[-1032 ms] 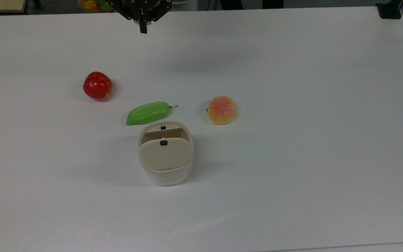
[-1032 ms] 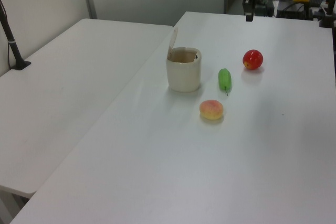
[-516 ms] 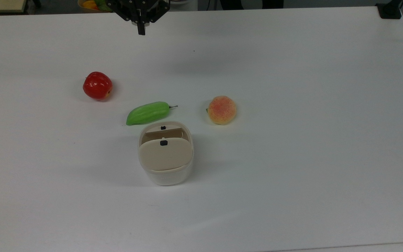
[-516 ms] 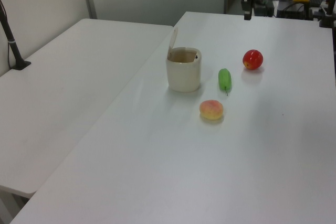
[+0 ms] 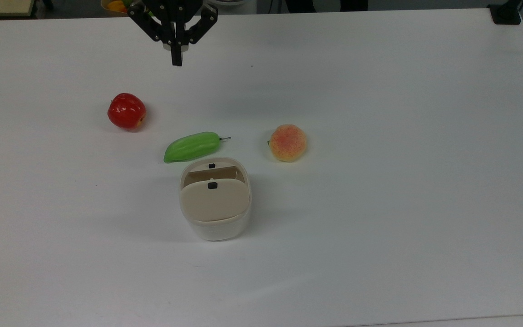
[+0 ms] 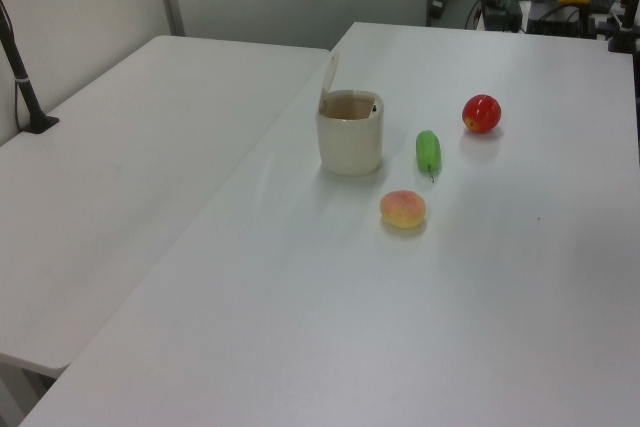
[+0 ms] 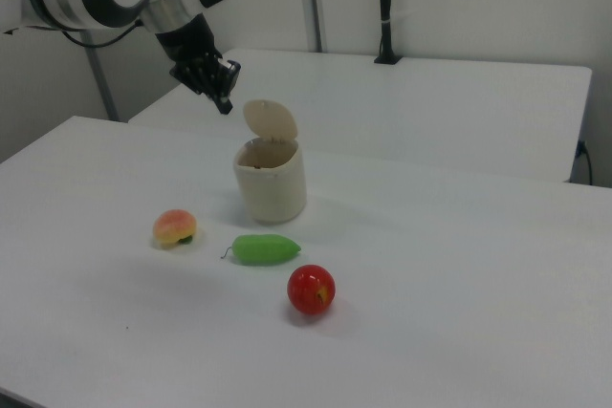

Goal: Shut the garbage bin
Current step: 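Close the gripper and move it toward the cream bin's open lid, then lower the closed gripper behind the raised lid and push it forward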

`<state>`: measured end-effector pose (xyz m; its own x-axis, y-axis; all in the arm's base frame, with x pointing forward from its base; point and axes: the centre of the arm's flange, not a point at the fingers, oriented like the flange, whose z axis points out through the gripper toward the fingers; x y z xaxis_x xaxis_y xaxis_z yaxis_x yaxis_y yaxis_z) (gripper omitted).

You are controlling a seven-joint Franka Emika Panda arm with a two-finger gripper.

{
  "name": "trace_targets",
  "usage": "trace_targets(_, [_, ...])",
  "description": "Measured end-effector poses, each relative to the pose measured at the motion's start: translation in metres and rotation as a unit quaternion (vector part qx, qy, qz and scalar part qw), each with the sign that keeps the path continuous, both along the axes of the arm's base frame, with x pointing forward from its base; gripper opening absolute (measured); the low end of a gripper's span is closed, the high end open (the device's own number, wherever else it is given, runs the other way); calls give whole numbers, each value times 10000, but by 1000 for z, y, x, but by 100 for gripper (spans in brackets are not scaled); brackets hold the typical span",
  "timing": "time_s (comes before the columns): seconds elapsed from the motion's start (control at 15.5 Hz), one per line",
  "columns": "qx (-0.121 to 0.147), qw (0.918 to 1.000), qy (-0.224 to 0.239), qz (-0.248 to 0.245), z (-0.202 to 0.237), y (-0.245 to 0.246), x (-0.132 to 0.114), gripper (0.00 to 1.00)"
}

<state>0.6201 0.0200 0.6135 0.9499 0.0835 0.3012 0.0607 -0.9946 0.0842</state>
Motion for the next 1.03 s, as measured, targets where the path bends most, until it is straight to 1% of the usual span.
trace_targets(0.19, [35,9989,-475,46,6,2,10,1])
trace_targets(0.39, [59,9965,-833,91,8,5,19,1])
trace_targets(0.64, [117,9924,-1220,137,8,9,30,1])
trace_targets(0.84, [231,9885,-1482,165,3,14,39,1])
trace_targets(1.03, [295,9834,-1782,184,0,17,48,1])
